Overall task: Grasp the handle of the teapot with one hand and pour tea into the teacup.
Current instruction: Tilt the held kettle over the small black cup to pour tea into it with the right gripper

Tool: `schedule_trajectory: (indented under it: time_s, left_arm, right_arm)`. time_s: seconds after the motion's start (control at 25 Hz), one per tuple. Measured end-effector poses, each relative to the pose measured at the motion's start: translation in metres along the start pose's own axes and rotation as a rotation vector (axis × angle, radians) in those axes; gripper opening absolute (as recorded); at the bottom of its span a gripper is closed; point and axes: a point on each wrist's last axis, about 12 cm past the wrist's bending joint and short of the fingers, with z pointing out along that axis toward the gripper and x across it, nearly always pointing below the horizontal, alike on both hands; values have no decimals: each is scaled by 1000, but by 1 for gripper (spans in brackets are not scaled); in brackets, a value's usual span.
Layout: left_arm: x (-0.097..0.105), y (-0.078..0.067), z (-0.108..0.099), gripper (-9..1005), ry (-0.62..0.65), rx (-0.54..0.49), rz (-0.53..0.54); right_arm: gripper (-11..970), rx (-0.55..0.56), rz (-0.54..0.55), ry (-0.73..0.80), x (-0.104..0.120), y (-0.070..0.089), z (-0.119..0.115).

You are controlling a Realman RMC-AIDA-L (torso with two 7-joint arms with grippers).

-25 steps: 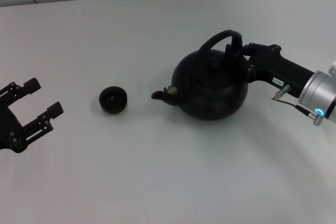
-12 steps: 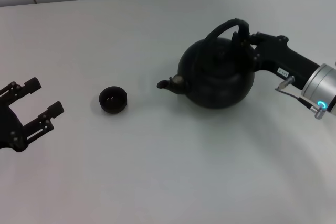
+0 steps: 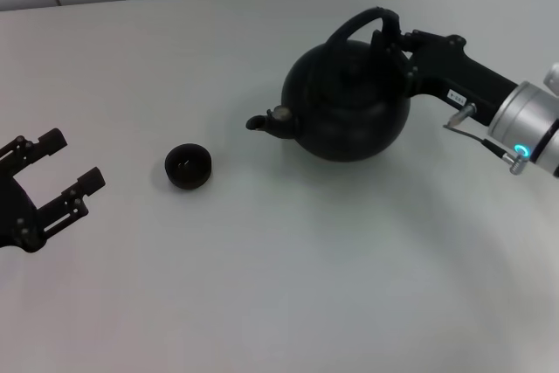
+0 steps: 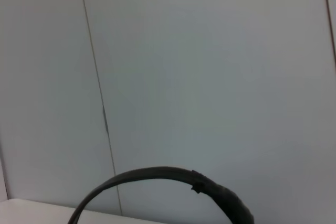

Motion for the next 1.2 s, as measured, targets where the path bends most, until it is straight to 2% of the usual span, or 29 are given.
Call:
schedule_trajectory:
  time_s: [0.68, 1.2]
  left_arm:
    - [1, -3, -2, 699, -3, 7, -6]
    - [2, -3, -3, 699, 0, 1, -9]
  right_arm:
    - [108, -60, -108, 83, -20, 1, 49]
    - [109, -101, -159, 96, -30, 5, 66]
